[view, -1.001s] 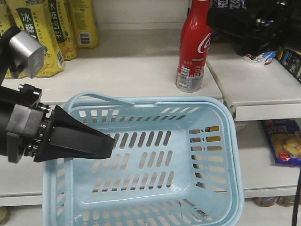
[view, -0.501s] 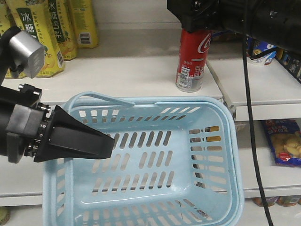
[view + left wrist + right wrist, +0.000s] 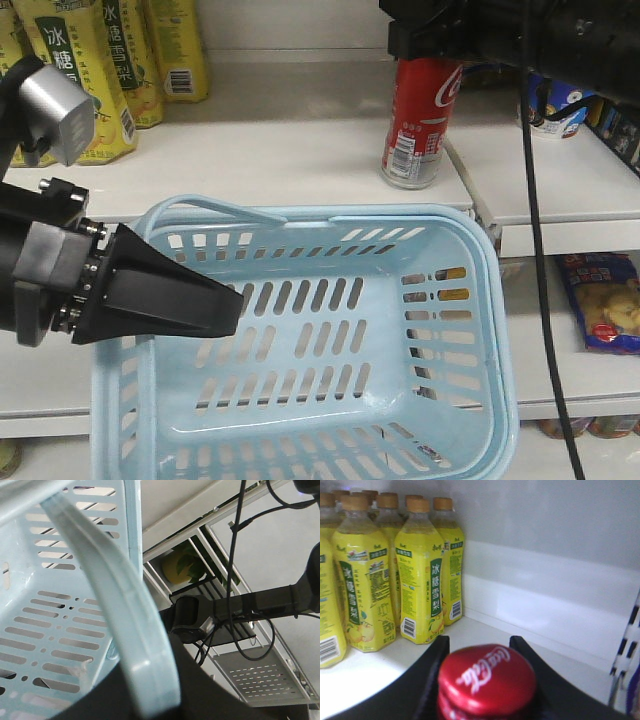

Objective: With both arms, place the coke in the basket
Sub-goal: 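Lower the open right gripper around the red Coca-Cola bottle and close, then lift the bottle with the right gripper and carry it over the basket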

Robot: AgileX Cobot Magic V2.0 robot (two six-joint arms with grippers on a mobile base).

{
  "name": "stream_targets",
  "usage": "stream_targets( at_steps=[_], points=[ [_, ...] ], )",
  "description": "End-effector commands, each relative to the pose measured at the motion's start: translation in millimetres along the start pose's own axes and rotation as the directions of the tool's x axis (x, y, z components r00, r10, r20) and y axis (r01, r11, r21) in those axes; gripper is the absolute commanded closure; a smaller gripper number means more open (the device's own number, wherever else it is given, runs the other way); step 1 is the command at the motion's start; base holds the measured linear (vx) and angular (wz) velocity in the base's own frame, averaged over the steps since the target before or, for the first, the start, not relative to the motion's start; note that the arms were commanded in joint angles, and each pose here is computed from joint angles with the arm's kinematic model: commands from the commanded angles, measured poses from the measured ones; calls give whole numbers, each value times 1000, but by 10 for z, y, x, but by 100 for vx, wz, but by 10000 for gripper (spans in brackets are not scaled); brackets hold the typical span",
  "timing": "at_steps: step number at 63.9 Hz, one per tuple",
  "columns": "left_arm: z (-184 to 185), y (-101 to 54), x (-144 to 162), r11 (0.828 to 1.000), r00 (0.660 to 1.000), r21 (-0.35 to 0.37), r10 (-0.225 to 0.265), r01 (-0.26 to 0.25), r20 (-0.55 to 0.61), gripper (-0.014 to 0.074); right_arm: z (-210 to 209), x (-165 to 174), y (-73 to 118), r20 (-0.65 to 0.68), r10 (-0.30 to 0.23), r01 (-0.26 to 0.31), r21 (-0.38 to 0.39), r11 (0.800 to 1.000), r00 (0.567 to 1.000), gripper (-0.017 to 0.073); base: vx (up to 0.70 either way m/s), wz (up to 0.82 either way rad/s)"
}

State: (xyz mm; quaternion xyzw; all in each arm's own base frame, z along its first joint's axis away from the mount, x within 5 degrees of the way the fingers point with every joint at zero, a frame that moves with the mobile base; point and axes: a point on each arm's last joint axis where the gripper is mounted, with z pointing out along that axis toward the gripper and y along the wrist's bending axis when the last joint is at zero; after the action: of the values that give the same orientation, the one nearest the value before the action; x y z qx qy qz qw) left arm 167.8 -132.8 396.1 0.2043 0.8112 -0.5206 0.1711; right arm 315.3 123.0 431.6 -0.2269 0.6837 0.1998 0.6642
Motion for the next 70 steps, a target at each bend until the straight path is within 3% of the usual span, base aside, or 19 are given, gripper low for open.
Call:
stream_targets(
  at_steps=[1,4,9,11,20,35,43,53,61,70],
  points=[
    [-71,-202,-34,996,998,91,15,-21,67,601,-370,-438,91,112,-38,36,19,999,993,564,0,0],
    [-71,-202,-34,996,998,91,15,-21,67,601,-466,-494,123,112,-51,49,19,999,992,564,0,0],
    [-71,-202,-34,996,998,91,15,-21,67,601,-593,-534,165,77,-116,115,22,993,990,564,0,0],
    [-71,-202,-34,996,998,91,15,-21,67,601,-652,-548,190,60,-111,110,14,994,992,564,0,0],
    [-71,-202,-34,996,998,91,15,-21,67,601,-884,-514,220,-100,-194,199,35,979,976,563,0,0],
    [-71,-202,-34,996,998,91,15,-21,67,601,-1347,-511,273,-282,-171,206,97,974,944,563,0,0],
    [-71,-202,-34,996,998,91,15,-21,67,601,-1625,-562,429,-286,-135,153,39,987,949,563,0,0],
    [-71,-202,-34,996,998,91,15,-21,67,601,-1806,-612,636,-255,-50,28,-88,996,966,563,0,0],
    [-71,-202,-34,996,998,91,15,-21,67,601,-1748,-583,731,-253,13,-65,-197,978,967,563,0,0],
    [-71,-202,-34,996,998,91,15,-21,67,601,-1516,-328,760,-273,90,-171,-289,942,958,563,0,0]
  ],
)
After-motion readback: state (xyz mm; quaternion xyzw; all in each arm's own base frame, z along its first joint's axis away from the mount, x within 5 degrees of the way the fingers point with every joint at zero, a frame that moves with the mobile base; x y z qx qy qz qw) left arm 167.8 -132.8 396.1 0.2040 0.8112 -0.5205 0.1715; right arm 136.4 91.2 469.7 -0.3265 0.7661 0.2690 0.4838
